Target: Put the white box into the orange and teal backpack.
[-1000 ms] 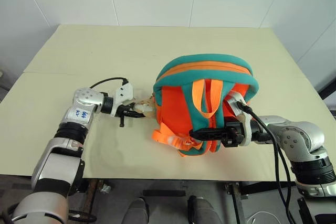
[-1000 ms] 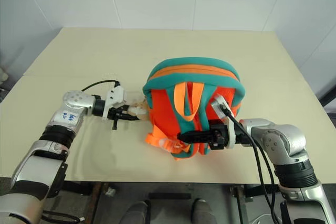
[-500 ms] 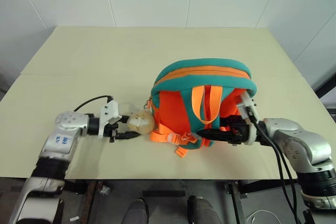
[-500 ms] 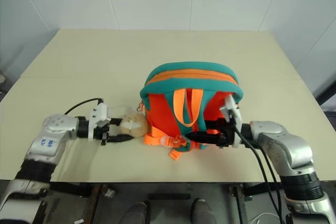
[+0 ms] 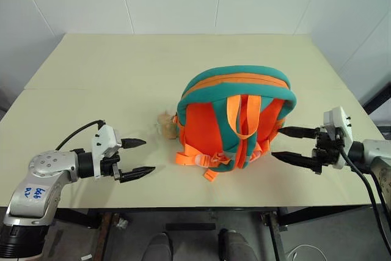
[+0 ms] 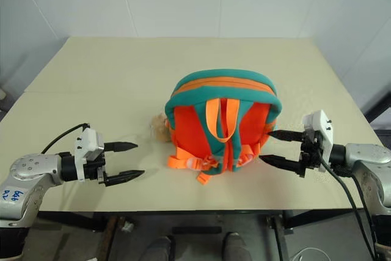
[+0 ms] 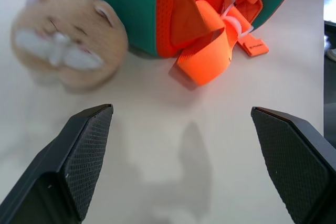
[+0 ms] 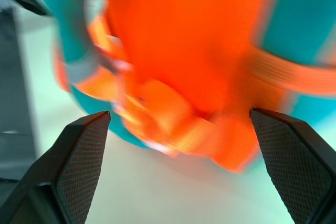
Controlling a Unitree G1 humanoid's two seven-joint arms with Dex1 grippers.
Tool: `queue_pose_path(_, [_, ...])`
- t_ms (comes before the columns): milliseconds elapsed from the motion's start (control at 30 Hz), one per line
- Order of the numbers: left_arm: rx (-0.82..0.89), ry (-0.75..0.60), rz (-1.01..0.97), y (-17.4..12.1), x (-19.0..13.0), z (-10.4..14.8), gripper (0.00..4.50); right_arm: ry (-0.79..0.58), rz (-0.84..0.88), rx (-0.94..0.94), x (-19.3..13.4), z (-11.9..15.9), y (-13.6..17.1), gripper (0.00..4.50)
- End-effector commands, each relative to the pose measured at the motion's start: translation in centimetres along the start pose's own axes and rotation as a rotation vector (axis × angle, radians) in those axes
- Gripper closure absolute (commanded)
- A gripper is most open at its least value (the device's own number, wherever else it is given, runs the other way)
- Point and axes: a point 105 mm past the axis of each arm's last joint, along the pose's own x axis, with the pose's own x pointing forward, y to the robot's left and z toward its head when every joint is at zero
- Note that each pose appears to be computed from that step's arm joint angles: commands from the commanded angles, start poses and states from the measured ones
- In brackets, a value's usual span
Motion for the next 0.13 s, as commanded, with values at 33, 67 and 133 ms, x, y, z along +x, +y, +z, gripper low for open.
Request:
queue_pose_path(33, [0.086, -0.003, -0.015, 0.44, -0.36, 1.33, 0.0, -0.005, 0.002, -0.107, -0.07, 1.12, -0.57, 0.02])
queue_pose_path(67, [0.092, 0.0, -0.016, 0.53, -0.41, 1.49, 0.0, -0.004, 0.004, -0.126, -0.01, 1.16, -0.67, 0.02])
queue_pose_path(133, [0.107, -0.002, -0.011, 0.7, -0.49, 1.92, 0.0, -0.006, -0.004, -0.151, -0.03, 1.23, -1.14, 0.02])
